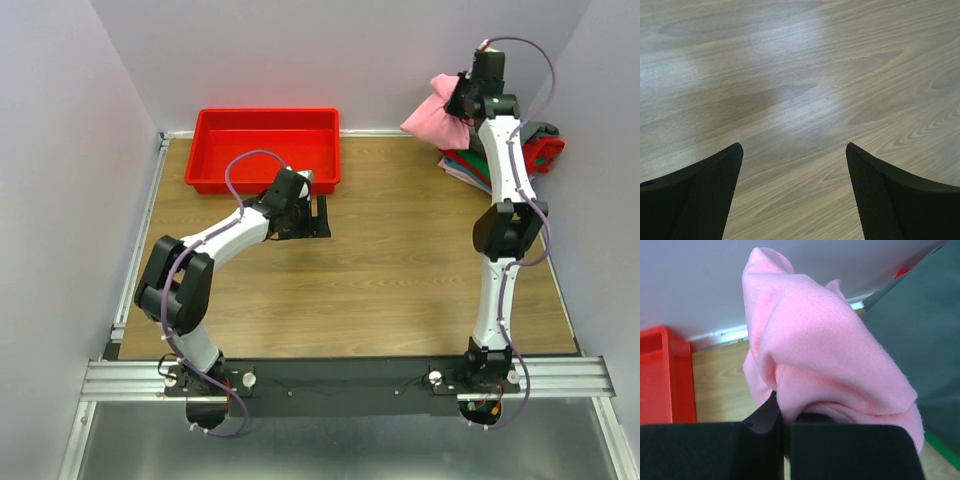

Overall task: Fold and stack the t-shirts
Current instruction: Neatly place the folded tshirt to the corner

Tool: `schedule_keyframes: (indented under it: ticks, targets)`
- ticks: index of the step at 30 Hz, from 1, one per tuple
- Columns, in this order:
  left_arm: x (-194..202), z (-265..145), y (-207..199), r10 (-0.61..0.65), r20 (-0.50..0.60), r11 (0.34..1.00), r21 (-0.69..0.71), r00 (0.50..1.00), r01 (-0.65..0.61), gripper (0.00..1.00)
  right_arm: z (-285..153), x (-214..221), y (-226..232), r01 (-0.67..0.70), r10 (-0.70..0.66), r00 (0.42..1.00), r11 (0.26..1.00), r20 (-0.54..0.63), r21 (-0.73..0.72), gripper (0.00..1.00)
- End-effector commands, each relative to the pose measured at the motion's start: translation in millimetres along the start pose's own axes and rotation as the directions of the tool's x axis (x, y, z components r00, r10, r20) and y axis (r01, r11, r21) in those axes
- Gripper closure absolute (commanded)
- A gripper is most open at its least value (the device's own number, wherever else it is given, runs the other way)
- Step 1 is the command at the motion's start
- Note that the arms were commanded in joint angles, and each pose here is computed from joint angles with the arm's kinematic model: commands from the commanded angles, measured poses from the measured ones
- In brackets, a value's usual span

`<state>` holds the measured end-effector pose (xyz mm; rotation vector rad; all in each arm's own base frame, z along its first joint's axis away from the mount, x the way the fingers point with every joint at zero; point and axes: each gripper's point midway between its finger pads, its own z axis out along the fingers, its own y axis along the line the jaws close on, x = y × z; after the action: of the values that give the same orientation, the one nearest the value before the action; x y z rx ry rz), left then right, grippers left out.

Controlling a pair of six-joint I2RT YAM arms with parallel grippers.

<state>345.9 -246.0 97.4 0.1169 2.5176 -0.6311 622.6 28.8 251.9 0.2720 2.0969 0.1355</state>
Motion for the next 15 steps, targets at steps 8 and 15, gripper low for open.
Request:
schedule_keyframes:
  ticks: [8,15]
  targets:
    - [-3,8,3,-0.044,-0.05,0.998,-0.036,0.998,0.042,0.09,0,-118,-35,-0.197,0.279,0.904,0.944,0.324,-0.264,0.99]
    - [-10,14,-1,-0.07,-0.051,0.997,-0.035,0.996,0.068,0.09,-14,-156,-62,-0.198,0.324,0.843,0.929,0.43,-0.314,0.99]
